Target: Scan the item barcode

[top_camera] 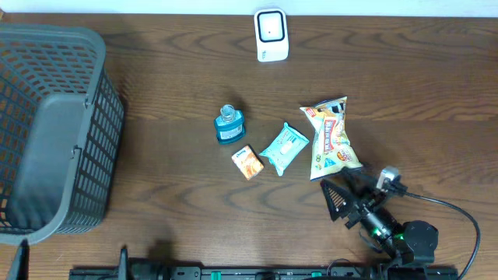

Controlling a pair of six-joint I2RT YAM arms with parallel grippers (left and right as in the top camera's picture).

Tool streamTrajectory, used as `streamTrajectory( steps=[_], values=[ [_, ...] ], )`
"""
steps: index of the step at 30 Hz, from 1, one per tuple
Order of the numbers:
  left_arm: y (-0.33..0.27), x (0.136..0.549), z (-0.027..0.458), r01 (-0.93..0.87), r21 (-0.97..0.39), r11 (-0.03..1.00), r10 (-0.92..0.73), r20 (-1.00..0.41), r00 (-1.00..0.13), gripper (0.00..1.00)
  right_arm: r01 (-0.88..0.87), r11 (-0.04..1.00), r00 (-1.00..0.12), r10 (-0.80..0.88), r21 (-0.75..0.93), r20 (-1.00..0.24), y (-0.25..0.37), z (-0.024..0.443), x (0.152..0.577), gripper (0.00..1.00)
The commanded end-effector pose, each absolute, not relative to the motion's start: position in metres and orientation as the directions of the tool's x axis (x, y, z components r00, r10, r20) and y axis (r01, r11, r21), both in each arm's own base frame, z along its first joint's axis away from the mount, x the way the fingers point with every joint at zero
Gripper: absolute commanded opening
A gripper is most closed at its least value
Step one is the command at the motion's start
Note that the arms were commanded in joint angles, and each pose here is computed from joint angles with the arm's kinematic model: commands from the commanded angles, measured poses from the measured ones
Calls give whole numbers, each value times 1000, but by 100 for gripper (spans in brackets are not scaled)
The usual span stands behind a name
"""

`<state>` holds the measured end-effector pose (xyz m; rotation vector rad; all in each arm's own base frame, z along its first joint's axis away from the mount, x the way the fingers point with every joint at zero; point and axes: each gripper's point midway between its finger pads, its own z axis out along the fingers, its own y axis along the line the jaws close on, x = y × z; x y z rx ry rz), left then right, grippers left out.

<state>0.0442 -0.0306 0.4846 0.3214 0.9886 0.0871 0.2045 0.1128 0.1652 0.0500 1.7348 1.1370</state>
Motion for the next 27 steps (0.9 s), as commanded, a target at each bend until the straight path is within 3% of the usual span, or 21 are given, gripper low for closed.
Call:
streamTrajectory(
  steps=[1,6,10,13,18,20,23,27],
  values=[
    [-32,30,488,98,302,948,191,-790,583,99,-400,391,-637,532,829,-558,129,165,189,99],
    [-33,30,488,108,302,947,185,-790,584,99,-361,357,-659,556,862,-506,129,165,189,99],
    [-33,30,488,108,302,947,185,-790,585,99,-270,257,-731,573,928,-371,134,166,183,88],
    [-32,30,487,102,302,948,189,-790,583,99,-237,221,-756,569,946,-323,137,166,180,94],
    [-31,32,487,69,302,951,209,-791,575,99,-218,234,-727,609,948,-317,137,165,187,94],
    [-30,33,487,44,302,952,225,-792,567,99,-216,261,-683,648,941,-337,133,167,194,99],
    [-30,34,487,20,301,953,239,-792,561,99,-211,320,-635,673,923,-379,128,175,200,99],
    [-29,32,490,11,302,953,241,-784,572,99,-111,540,-587,642,834,-493,106,190,202,99]
  ],
)
